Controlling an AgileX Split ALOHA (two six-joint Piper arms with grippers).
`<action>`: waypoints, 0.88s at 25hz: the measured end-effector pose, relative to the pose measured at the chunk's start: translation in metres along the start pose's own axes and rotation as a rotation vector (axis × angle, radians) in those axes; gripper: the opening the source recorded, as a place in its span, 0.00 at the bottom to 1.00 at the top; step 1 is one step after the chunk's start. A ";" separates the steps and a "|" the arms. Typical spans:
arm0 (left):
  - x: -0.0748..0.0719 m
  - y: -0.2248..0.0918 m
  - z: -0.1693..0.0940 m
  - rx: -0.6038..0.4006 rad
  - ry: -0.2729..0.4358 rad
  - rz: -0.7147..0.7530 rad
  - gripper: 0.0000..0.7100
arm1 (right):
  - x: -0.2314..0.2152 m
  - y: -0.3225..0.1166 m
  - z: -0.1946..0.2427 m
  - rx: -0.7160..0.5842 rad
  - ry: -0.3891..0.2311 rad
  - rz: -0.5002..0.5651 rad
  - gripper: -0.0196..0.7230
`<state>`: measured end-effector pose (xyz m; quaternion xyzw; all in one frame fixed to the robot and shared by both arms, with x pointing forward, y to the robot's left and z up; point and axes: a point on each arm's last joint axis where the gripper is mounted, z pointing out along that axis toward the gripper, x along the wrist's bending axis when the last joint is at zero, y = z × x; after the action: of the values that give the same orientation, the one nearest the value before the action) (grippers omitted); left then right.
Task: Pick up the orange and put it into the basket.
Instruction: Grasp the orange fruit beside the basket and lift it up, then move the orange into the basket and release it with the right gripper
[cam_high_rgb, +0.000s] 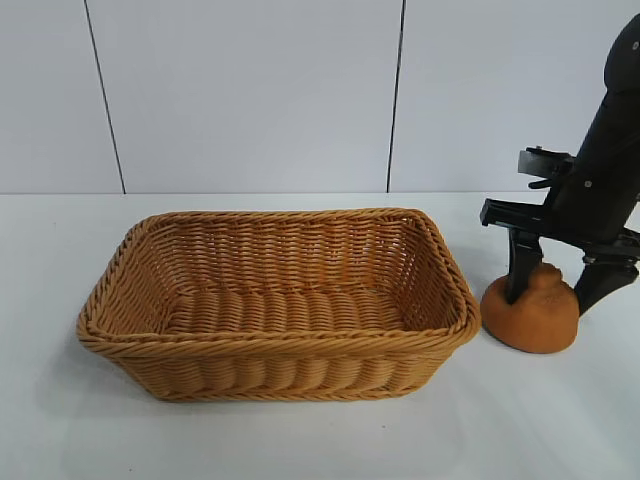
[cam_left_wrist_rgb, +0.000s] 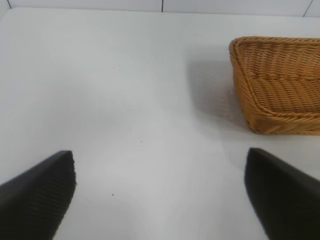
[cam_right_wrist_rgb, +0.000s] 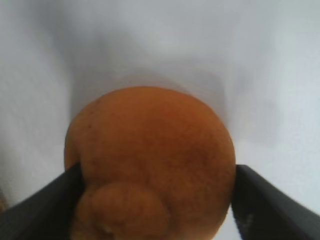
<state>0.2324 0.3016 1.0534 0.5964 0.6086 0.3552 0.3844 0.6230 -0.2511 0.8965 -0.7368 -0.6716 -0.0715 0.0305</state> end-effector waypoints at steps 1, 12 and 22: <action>0.000 0.000 0.000 0.000 0.000 0.000 0.92 | 0.000 0.000 0.000 0.000 0.000 0.000 0.27; 0.000 0.000 0.000 0.000 0.000 0.000 0.92 | 0.005 -0.001 -0.029 -0.045 0.012 -0.033 0.10; 0.000 0.000 0.000 0.000 0.000 0.000 0.92 | 0.024 -0.022 -0.136 -0.311 0.063 -0.101 0.10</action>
<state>0.2324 0.3016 1.0534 0.5964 0.6086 0.3552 0.3844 0.5942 -0.2442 1.0335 -0.6952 -0.6876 -0.1988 -0.0665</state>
